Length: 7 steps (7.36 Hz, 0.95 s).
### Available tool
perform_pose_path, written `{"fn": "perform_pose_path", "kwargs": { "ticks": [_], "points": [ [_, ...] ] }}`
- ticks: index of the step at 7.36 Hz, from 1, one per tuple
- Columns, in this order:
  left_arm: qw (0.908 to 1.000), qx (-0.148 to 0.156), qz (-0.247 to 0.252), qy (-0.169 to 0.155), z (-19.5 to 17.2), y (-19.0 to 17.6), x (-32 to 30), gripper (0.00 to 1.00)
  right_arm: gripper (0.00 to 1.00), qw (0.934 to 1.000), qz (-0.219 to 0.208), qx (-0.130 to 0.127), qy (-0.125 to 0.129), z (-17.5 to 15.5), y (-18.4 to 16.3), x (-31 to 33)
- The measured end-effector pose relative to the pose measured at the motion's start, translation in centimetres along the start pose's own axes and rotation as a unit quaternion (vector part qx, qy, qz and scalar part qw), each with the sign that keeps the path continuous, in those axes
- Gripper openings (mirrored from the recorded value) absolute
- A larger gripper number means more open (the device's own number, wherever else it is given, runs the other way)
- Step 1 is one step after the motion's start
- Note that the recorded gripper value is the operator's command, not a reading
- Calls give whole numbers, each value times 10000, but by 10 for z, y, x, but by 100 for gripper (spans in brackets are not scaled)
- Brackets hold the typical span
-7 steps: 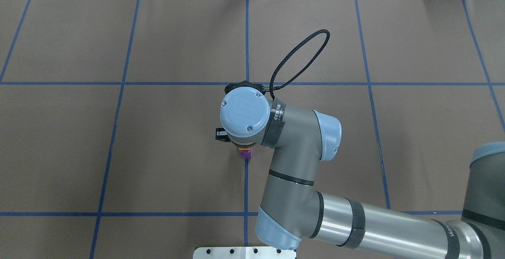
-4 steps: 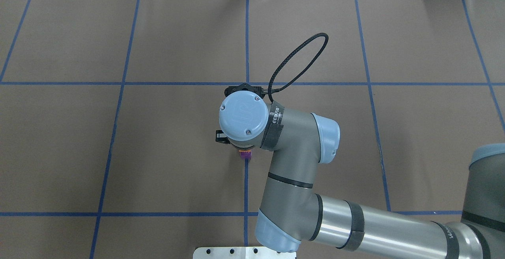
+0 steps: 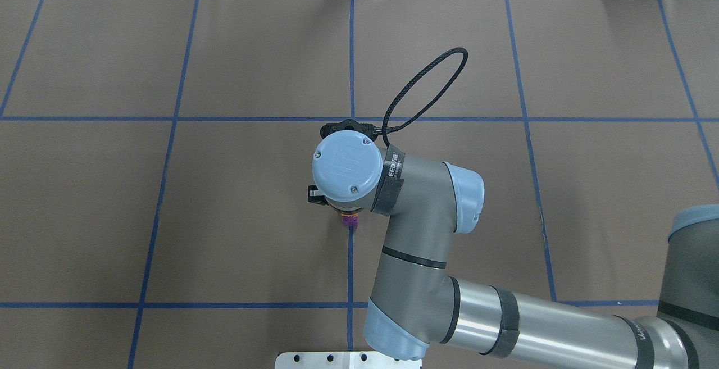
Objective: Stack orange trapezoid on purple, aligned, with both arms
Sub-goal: 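Lower the orange trapezoid onto the purple block, aligning it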
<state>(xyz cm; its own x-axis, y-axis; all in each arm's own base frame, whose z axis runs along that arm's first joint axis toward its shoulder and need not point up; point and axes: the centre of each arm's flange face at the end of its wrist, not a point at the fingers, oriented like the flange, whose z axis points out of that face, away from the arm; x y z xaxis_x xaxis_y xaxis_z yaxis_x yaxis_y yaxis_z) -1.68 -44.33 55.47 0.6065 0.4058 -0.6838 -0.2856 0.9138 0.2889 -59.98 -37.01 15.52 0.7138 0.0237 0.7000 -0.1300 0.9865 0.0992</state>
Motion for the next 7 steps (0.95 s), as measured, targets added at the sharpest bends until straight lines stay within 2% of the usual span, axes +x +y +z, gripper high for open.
{"fn": "perform_pose_path", "kwargs": {
  "ticks": [3,7],
  "points": [
    [10000,-5,-6,1,1,0,-1,100,0,10000,4,17,8,0,0,0],
    [10000,-8,-1,3,1,-1,-1,100,0,9998,-43,184,44,1,4,-2]
  ]
}}
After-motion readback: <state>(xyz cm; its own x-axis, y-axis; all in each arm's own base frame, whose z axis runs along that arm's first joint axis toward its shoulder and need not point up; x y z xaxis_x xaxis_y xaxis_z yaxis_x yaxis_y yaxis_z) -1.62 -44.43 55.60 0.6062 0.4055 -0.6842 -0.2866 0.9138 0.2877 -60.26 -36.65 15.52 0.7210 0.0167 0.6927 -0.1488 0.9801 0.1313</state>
